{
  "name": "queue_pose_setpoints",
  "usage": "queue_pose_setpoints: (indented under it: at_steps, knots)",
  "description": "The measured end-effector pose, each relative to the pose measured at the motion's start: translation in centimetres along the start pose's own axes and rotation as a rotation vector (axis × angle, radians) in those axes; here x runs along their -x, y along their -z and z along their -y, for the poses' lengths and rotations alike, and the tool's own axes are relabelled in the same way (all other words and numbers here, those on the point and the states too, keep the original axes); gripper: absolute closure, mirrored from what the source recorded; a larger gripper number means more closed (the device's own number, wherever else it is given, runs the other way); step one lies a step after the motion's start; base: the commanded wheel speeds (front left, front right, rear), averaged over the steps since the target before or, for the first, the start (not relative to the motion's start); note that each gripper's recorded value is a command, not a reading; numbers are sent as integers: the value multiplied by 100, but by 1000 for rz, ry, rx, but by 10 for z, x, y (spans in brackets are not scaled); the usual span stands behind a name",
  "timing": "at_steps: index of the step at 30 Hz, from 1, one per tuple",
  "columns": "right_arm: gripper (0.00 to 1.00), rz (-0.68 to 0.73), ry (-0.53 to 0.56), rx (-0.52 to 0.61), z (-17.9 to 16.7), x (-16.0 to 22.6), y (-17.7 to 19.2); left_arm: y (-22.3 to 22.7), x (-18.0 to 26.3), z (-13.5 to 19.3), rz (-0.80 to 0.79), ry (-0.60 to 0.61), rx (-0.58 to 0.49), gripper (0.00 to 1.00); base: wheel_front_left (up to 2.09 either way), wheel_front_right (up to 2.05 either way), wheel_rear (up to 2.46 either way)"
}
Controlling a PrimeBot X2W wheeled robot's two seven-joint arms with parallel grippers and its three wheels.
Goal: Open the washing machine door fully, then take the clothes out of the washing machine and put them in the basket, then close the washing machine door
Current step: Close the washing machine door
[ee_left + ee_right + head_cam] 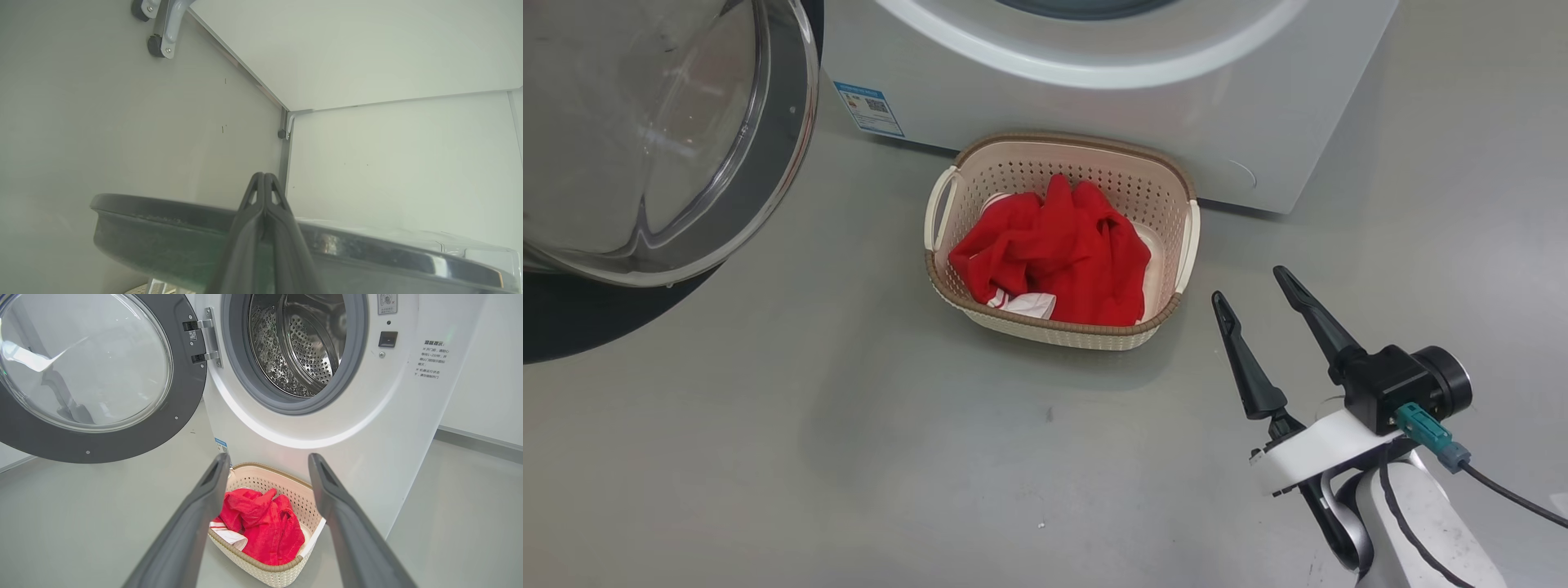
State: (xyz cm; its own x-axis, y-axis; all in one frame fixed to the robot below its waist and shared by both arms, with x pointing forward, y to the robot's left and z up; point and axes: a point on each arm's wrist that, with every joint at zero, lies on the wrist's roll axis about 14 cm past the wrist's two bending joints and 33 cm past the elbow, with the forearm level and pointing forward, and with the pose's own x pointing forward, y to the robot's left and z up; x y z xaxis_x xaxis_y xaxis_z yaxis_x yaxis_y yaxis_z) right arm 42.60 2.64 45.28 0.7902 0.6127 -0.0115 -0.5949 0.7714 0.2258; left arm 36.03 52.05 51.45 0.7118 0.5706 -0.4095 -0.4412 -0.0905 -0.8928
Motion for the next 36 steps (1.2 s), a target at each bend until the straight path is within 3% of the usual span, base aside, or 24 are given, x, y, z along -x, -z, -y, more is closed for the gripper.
queue_pose_setpoints:
  at_steps: [11, 21, 36]
  knots:
    - [0, 2, 2, 6, 0, 2, -2, 9, 2, 0, -83, -28, -78, 100, 0, 0, 0]
    - [0, 10, -12, 12, -6, 0, -5, 17, 9, -4, -158, -24, -28, 100, 0, 0, 0]
    - [0, 17, -21, 14, -11, -2, -8, 56, 23, -3, -390, 46, -54, 100, 0, 0, 0]
